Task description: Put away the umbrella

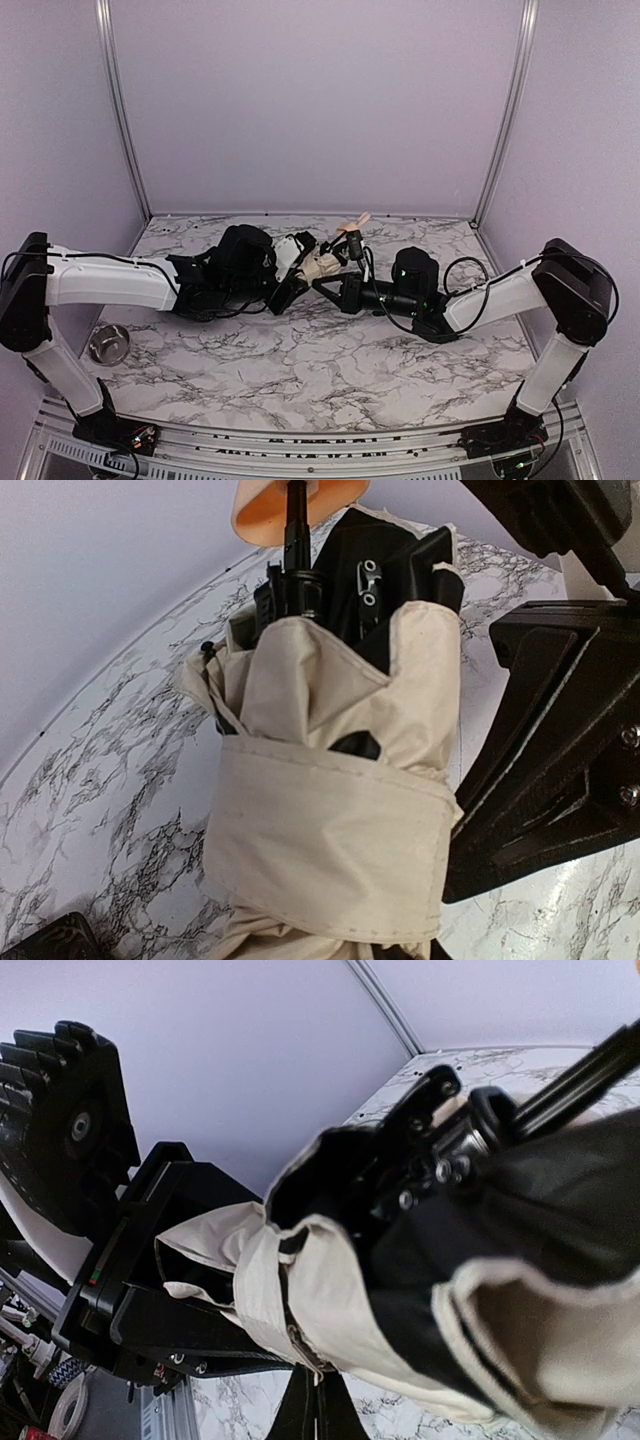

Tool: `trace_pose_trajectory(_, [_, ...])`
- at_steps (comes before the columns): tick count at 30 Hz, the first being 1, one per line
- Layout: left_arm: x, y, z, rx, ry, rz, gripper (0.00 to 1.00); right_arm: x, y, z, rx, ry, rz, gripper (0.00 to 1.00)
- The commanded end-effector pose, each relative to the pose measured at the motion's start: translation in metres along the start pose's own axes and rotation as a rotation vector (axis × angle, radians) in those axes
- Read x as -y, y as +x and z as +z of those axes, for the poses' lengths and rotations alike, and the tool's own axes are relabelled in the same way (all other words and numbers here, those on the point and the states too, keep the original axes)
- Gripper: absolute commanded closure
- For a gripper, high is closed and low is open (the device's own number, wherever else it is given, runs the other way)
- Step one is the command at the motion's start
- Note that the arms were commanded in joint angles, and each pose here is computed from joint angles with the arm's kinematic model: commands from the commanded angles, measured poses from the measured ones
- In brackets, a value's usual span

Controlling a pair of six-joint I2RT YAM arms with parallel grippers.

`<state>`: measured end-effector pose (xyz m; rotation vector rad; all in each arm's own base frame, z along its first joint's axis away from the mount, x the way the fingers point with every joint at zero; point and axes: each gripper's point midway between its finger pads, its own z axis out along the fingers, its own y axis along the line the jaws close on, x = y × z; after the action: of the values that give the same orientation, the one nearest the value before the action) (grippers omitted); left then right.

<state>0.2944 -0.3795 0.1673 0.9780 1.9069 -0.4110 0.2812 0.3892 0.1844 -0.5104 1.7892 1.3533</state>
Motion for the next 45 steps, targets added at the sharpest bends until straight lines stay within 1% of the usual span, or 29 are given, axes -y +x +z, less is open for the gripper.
trace_pose_trajectory(1, [0.019,-0.044,-0.026,0.140,0.066,0.051,1.00,0.020,-0.014,-0.004,0.071,0.078,-0.006,1.00])
trace_pose_trajectory(4, [0.034,-0.044,-0.031,0.150,0.133,0.077,1.00,0.031,-0.012,-0.010,0.092,0.119,-0.003,1.00])
trace_pose_trajectory(6, [0.042,-0.041,-0.028,0.121,0.148,0.083,1.00,0.033,-0.017,-0.011,0.117,0.137,-0.025,1.00])
trace_pose_trajectory(8, [0.048,-0.030,-0.023,0.066,0.172,0.074,1.00,0.038,-0.020,-0.010,0.118,0.167,-0.052,1.00])
trace_pose_trajectory(10, [0.046,-0.022,-0.022,0.041,0.159,0.054,1.00,0.042,-0.017,-0.011,0.090,0.200,-0.087,0.99])
trace_pose_trajectory(12, [0.032,-0.011,-0.020,-0.011,0.088,0.049,1.00,0.050,-0.011,-0.020,0.057,0.265,-0.120,0.96])
trace_pose_trajectory(14, [0.018,0.006,-0.016,-0.088,0.028,0.059,1.00,0.062,-0.003,-0.041,0.043,0.336,-0.122,0.92])
trace_pose_trajectory(17, [0.010,0.028,-0.012,-0.168,0.028,0.056,1.00,0.077,0.016,-0.073,0.001,0.368,-0.070,0.87])
trace_pose_trajectory(19, [0.012,0.038,-0.007,-0.192,0.052,0.061,1.00,0.078,0.026,-0.091,-0.027,0.390,-0.066,0.85])
trace_pose_trajectory(21, [0.020,0.051,-0.001,-0.228,0.106,0.090,1.00,0.075,0.024,-0.106,-0.041,0.428,-0.094,0.81])
trace_pose_trajectory(24, [0.038,0.080,0.015,-0.324,0.206,0.145,0.97,0.064,0.004,-0.122,-0.030,0.478,-0.167,0.75])
trace_pose_trajectory(26, [0.050,0.101,0.026,-0.382,0.267,0.164,0.94,0.050,-0.016,-0.127,-0.027,0.478,-0.249,0.71])
trace_pose_trajectory(28, [0.058,0.113,0.028,-0.399,0.299,0.204,0.85,0.042,-0.023,-0.130,-0.074,0.483,-0.301,0.68])
trace_pose_trajectory(29, [0.060,0.116,0.028,-0.394,0.305,0.227,0.77,0.036,-0.027,-0.129,-0.098,0.469,-0.328,0.66])
trace_pose_trajectory(30, [0.060,0.116,0.026,-0.383,0.306,0.241,0.63,0.032,-0.028,-0.127,-0.130,0.458,-0.349,0.64])
trace_pose_trajectory(32, [0.060,0.113,0.022,-0.353,0.309,0.268,0.41,0.022,-0.030,-0.122,-0.193,0.417,-0.397,0.61])
trace_pose_trajectory(33, [0.058,0.110,0.019,-0.335,0.306,0.290,0.27,0.018,-0.030,-0.119,-0.225,0.394,-0.423,0.58])
trace_pose_trajectory(34, [0.057,0.106,0.015,-0.318,0.304,0.306,0.06,0.013,-0.032,-0.115,-0.252,0.366,-0.448,0.55])
trace_pose_trajectory(35, [0.057,0.102,0.010,-0.303,0.306,0.321,0.01,0.008,-0.033,-0.111,-0.280,0.336,-0.470,0.52])
trace_pose_trajectory(37, [0.056,0.092,-0.003,-0.263,0.312,0.345,0.01,-0.005,-0.037,-0.101,-0.331,0.258,-0.530,0.45])
trace_pose_trajectory(40, [0.046,0.081,-0.026,-0.212,0.264,0.348,0.01,-0.008,-0.034,-0.085,-0.420,0.184,-0.614,0.26])
trace_pose_trajectory(41, [0.042,0.077,-0.034,-0.188,0.240,0.337,0.01,-0.007,-0.032,-0.079,-0.450,0.170,-0.642,0.23])
trace_pose_trajectory(42, [0.036,0.070,-0.043,-0.151,0.213,0.319,0.01,-0.005,-0.031,-0.072,-0.479,0.156,-0.668,0.17])
trace_pose_trajectory(43, [0.031,0.066,-0.051,-0.118,0.190,0.297,0.01,0.002,-0.022,-0.062,-0.528,0.141,-0.677,0.06])
trace_pose_trajectory(44, [0.024,0.053,-0.064,-0.056,0.156,0.266,0.01,0.003,-0.019,-0.053,-0.561,0.120,-0.700,0.01])
trace_pose_trajectory(45, [0.016,0.046,-0.073,-0.011,0.128,0.223,0.01,0.003,-0.013,-0.044,-0.601,0.096,-0.729,0.00])
